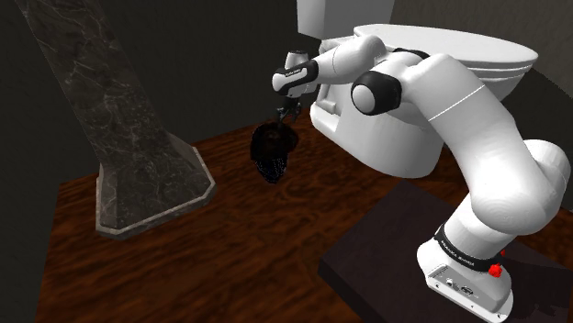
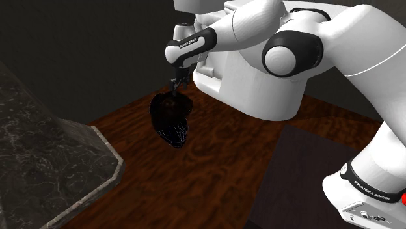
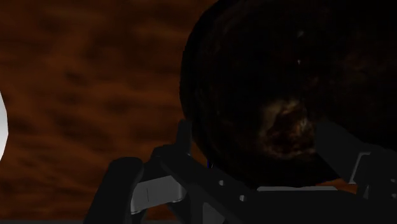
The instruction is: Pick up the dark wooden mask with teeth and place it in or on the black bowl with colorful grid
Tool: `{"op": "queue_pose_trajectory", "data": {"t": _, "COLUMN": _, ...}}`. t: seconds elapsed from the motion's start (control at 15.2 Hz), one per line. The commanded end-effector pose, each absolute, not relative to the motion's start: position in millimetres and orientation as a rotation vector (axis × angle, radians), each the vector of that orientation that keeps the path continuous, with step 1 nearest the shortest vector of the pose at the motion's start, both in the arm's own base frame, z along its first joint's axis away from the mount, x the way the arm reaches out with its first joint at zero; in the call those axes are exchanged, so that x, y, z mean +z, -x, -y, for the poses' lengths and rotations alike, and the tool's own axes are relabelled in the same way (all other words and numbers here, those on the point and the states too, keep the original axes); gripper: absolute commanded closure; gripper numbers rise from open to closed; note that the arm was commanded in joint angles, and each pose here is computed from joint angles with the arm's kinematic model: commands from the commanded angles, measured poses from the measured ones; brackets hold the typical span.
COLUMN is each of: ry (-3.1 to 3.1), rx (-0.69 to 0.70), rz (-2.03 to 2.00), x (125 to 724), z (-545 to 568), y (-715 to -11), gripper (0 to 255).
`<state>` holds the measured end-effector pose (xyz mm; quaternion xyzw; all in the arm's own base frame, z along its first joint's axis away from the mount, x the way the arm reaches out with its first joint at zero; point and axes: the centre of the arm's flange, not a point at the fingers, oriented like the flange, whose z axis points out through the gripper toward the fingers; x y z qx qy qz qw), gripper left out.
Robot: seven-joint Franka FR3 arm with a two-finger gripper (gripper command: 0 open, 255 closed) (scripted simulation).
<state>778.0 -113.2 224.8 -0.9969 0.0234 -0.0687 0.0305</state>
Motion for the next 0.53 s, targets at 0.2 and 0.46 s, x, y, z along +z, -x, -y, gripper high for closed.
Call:
{"op": "queue_pose_trajectory", "data": {"t": 0.2, "ry": 3.072, "rx": -0.212, "rz": -0.072, "x": 251, "z": 115, "y": -774, "gripper": 0}}
{"op": "queue_pose_trajectory", "data": {"t": 0.46, "ry": 3.072, "rx": -0.212, "rz": -0.072, "x": 274, "z": 116, "y": -771, "gripper": 0}}
